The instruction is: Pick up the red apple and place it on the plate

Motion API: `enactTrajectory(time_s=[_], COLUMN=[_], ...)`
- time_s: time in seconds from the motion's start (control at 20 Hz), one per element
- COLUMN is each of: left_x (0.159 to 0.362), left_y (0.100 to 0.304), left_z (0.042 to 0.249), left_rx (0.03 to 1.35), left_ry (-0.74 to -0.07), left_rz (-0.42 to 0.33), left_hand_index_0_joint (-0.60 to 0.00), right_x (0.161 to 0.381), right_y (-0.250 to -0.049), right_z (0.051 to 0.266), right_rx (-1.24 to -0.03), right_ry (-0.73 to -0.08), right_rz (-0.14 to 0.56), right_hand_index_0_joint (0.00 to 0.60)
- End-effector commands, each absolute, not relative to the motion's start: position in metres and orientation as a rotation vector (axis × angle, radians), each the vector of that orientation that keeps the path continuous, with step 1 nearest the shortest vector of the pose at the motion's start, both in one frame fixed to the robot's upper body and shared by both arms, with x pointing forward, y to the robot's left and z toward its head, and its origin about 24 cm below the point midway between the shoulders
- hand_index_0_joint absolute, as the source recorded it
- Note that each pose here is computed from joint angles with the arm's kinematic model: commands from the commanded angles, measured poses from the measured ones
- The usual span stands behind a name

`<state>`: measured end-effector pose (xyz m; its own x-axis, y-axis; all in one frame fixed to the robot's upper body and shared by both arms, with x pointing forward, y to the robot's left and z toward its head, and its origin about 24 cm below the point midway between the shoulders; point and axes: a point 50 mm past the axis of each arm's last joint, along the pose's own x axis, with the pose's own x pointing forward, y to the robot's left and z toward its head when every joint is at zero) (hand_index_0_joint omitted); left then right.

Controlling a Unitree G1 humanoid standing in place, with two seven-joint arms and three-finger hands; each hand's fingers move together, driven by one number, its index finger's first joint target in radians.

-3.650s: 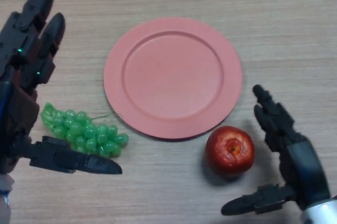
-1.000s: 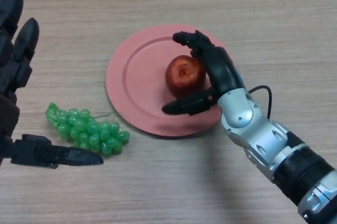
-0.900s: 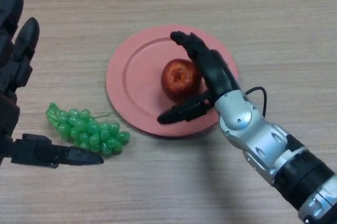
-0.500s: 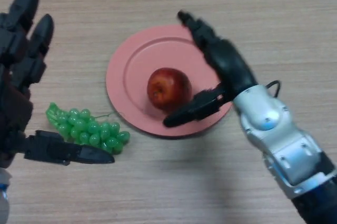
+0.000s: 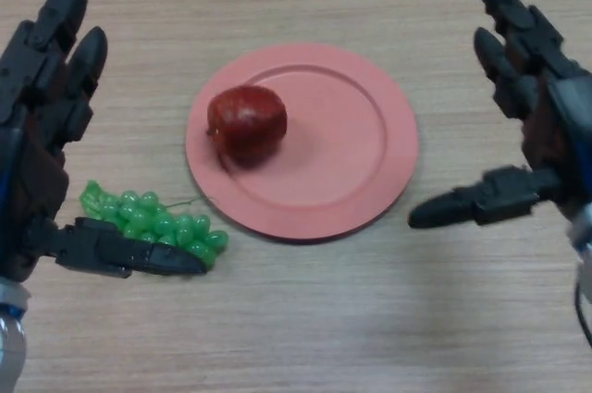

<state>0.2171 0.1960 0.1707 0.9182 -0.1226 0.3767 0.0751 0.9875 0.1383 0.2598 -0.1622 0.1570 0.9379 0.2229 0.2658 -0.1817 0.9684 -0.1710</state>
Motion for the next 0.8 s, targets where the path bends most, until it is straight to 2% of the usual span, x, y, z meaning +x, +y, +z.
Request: enactTrajectory(time_s=[0.05,0.15,0.3,0.6,0.8], left_x=[0.206,0.207,0.208,0.209,0.208], left_y=[0.201,0.201,0.205,0.21,0.209], left_z=[0.2,0.201,0.2,0.205,0.207], left_rx=[0.211,0.201,0.207,0.229,0.236], left_ry=[-0.607,-0.604,-0.603,-0.607,-0.612], left_rz=[-0.04,-0.03,-0.031,-0.038,-0.044], left_hand_index_0_joint=[0.0,0.0,0.0,0.0,0.0], right_x=[0.238,0.227,0.218,0.212,0.209], right_y=[-0.167,-0.165,-0.166,-0.158,-0.15], right_z=[0.191,0.194,0.195,0.2,0.204], right_rx=[-0.171,-0.177,-0.154,-0.176,-0.181], right_ry=[-0.515,-0.518,-0.526,-0.506,-0.491], right_rz=[0.23,0.25,0.241,0.251,0.284], right_hand_index_0_joint=[0.0,0.0,0.0,0.0,0.0])
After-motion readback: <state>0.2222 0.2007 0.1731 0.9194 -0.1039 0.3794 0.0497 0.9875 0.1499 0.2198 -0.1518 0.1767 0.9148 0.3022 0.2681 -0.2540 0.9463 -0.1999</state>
